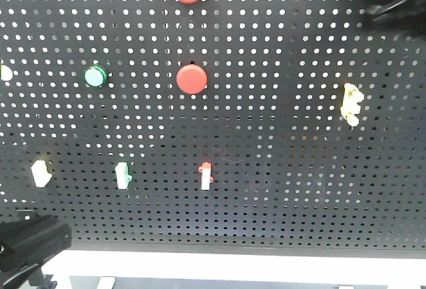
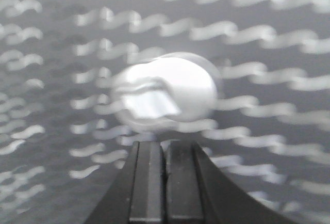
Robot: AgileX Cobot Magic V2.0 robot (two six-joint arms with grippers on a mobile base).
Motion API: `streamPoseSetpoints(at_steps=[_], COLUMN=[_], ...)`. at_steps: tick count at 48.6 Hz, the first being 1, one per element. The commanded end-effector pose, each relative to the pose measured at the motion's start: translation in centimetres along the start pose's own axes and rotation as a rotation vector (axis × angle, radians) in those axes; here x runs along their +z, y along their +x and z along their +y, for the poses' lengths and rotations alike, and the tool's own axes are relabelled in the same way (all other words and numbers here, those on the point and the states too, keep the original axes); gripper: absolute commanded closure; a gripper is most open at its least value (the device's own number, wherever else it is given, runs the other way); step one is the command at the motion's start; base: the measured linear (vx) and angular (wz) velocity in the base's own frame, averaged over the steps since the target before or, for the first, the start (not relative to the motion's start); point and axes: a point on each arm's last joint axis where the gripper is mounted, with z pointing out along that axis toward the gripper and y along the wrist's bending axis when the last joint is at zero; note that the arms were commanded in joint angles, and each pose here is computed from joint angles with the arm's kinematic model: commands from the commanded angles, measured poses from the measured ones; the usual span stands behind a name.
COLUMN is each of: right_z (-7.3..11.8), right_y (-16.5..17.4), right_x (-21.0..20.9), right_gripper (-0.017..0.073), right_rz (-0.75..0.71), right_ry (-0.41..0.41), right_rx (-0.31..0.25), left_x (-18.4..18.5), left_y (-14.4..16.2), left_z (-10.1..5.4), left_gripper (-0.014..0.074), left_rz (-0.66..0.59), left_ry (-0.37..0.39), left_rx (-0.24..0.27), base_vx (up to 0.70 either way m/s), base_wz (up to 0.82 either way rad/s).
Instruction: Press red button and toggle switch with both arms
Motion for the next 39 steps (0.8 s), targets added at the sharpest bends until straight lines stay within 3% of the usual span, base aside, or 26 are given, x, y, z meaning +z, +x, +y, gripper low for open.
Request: streamPoseSetpoints(at_steps=[1, 12, 23, 39], right_z=[-0.7, 0.4, 0.8, 3.1], right_y=[-2.7, -2.5, -2.2, 7.6], right_x=[-2.0, -3.9, -8.7, -19.3], right_gripper=[0.0562, 0.0562, 0.0562, 0.0562], right_rz=[-0.122, 0.013, 0.032, 0.023], right_ry=[0.061, -0.022, 0.025, 0.075], right_rx=[-0.006, -0.046, -0.088, -0.092], left_x=[-0.4, -0.4, -0.4, -1.1], left_y=[-1.6, -1.6, -1.6, 1.6], left_z=[0.1, 0.1, 0.1, 0.1], left_gripper=[0.0592, 0.0592, 0.0592, 0.0592], left_rz=[-0.106, -0.108, -0.102, -0.051], left_ry=[-0.01, -0.01, -0.009, -0.017], left_rx=[-0.013, -0.013, -0.013, 0.037], base_vx=[0.0, 0.0, 0.0, 0.0], base_wz=[0.0, 0.0, 0.0, 0.0])
